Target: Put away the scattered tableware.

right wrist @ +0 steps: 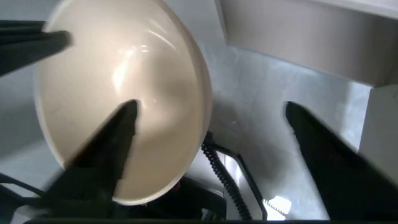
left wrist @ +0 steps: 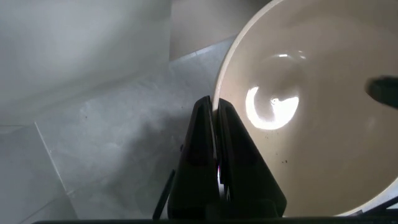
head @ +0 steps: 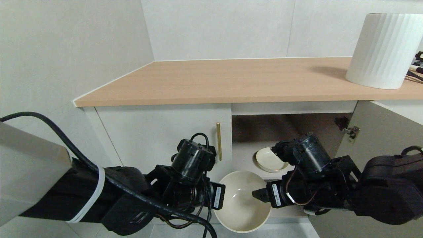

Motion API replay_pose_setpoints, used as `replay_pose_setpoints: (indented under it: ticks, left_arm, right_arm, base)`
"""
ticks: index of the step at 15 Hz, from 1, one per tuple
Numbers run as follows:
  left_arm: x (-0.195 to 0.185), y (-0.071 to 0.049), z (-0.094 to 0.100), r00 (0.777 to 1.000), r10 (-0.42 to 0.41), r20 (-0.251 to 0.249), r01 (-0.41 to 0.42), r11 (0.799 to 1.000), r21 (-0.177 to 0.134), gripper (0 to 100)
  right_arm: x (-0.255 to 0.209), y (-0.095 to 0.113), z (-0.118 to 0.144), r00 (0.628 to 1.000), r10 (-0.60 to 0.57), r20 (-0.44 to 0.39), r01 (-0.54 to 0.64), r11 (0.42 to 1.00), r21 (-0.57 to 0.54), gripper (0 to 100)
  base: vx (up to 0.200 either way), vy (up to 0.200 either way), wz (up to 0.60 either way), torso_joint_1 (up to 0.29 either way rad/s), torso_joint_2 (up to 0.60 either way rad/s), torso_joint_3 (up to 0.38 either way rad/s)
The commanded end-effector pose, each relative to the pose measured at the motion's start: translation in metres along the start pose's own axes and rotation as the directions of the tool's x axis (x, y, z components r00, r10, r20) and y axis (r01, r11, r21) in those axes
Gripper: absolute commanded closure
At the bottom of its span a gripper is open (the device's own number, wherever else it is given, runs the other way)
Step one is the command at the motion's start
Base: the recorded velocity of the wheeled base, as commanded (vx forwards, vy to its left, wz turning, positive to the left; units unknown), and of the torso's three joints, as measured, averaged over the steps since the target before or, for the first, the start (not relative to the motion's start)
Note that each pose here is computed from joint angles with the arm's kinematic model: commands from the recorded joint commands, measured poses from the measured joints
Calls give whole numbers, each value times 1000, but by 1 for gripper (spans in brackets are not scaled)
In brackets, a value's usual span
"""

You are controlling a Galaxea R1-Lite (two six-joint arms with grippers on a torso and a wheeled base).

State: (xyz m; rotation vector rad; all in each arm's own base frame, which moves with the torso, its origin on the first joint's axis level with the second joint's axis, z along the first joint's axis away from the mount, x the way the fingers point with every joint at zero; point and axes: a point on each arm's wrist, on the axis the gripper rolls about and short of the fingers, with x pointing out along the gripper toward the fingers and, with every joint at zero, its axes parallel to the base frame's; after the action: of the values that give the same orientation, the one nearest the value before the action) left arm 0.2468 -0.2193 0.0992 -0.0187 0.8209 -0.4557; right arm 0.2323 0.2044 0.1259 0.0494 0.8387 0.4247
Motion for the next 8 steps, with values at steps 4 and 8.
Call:
replay_pose_setpoints:
  ticks: [4, 8]
  left_arm:
    - [0, 0, 0, 1000, 0, 0, 0, 1000, 0, 100]
    - [0, 0, 0, 1000, 0, 2, 0, 1000, -1, 100]
  right_arm:
    - [4, 1, -2, 1000, -3, -10, 3, 1000, -2, 100]
    - [3, 1, -2, 1000, -2, -11, 2, 1000, -3, 100]
  base:
    - [0, 0, 0, 0, 0, 0]
    - [0, 0, 0, 0, 0, 0]
